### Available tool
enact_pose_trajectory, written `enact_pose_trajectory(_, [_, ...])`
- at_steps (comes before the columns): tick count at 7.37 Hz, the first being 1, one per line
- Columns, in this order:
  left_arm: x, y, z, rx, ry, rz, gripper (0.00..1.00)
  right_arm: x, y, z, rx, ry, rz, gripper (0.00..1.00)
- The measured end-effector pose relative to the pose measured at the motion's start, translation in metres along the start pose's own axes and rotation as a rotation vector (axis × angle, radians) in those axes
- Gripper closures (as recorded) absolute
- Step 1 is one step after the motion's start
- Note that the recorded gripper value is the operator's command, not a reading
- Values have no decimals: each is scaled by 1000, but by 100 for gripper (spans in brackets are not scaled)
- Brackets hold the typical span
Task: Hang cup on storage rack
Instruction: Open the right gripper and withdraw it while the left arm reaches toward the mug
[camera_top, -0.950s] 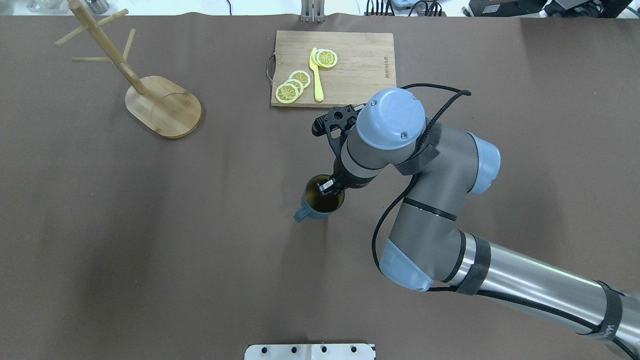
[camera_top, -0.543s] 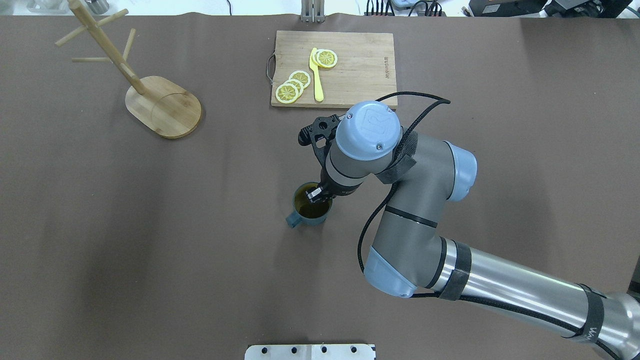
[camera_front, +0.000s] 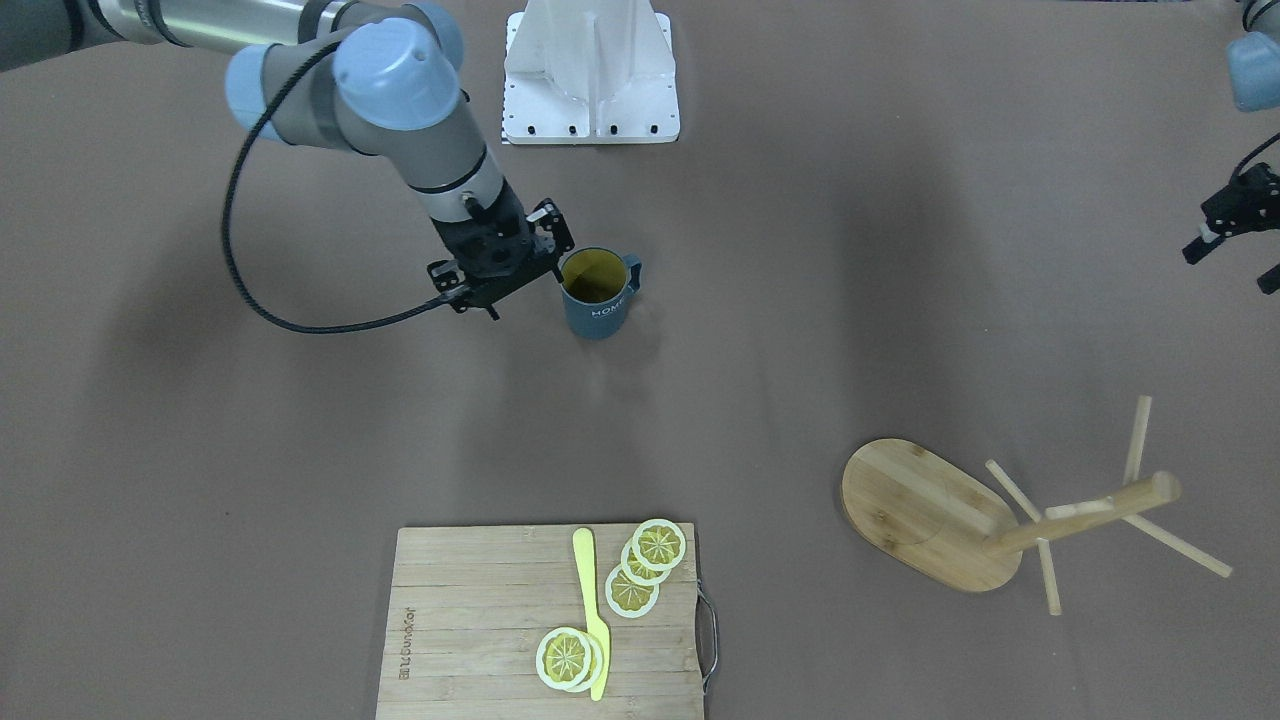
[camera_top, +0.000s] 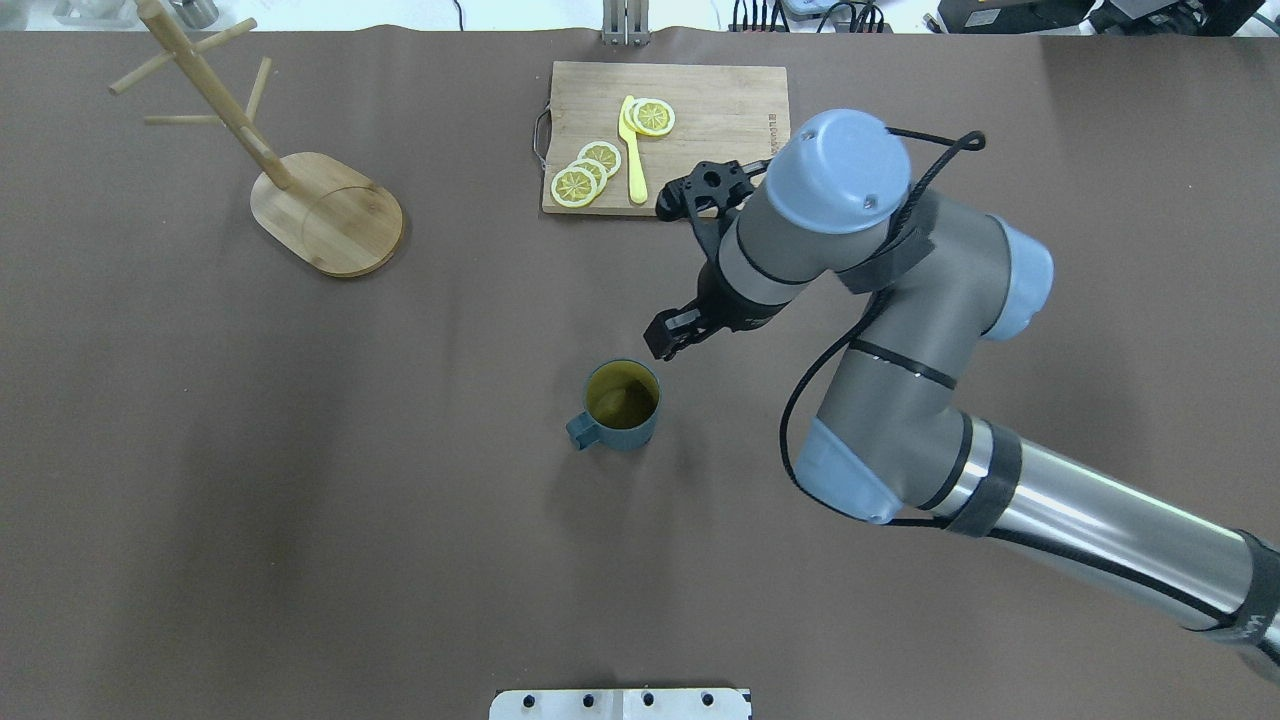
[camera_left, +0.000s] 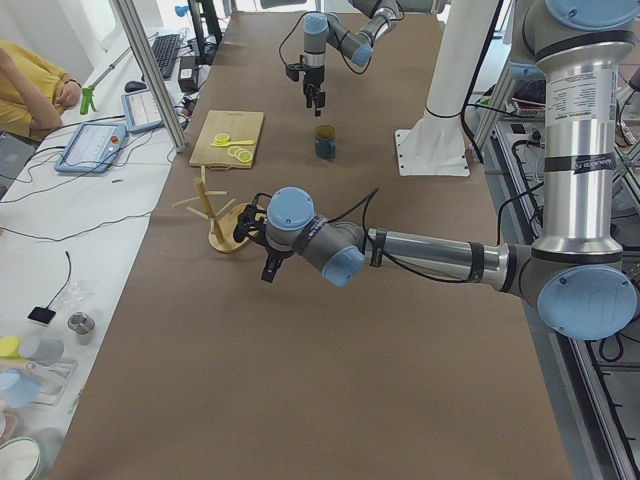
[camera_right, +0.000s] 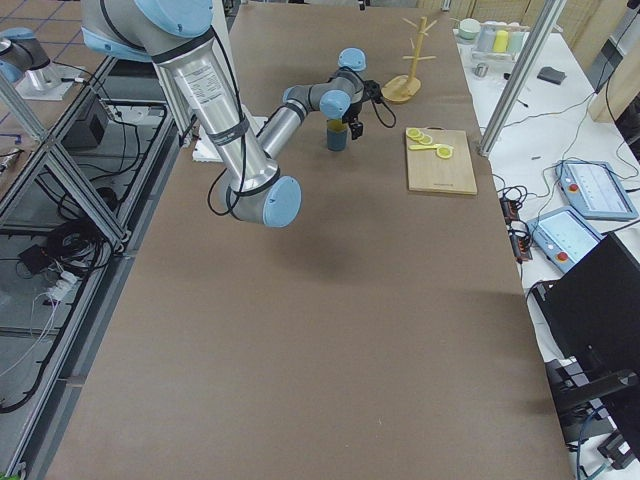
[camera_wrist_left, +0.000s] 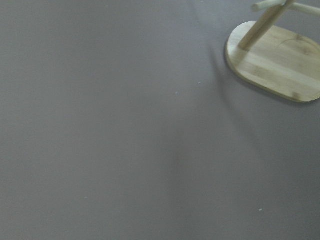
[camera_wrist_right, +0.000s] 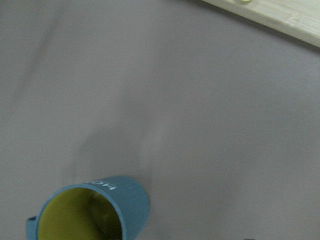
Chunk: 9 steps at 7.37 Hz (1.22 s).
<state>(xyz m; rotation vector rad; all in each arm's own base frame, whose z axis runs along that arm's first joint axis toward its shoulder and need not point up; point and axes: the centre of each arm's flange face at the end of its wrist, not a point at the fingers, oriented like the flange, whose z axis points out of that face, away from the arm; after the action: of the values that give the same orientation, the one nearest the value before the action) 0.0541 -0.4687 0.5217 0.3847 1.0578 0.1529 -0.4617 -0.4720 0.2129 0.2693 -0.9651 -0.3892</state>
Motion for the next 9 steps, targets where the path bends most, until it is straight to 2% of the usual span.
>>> enact_pose_trajectory(2, [85, 8, 37, 22, 113, -15, 15, 102, 1, -39, -5, 22, 31, 0])
enact_pose_trajectory(3, [138, 9, 58, 36, 148, 16, 16, 144, 6, -47, -9, 50, 18, 0])
enact_pose_trajectory(4, [194, 4, 82, 53, 191, 67, 21, 177, 13, -52, -14, 77, 10, 0])
enact_pose_trajectory(5, [250, -2, 107, 69, 243, 126, 1, 209, 21, -57, -21, 102, 12, 0])
enact_pose_trajectory(6, [305, -4, 129, 94, 291, 178, 1, 242, 31, -63, -30, 123, 8, 0])
enact_pose_trajectory(8, [379, 20, 168, 159, 314, 223, 8, 311, 41, -74, -57, 144, 1, 0])
enact_pose_trajectory(9, [410, 46, 194, 174, 312, 266, 3, 350, 45, -80, -72, 154, -11, 0])
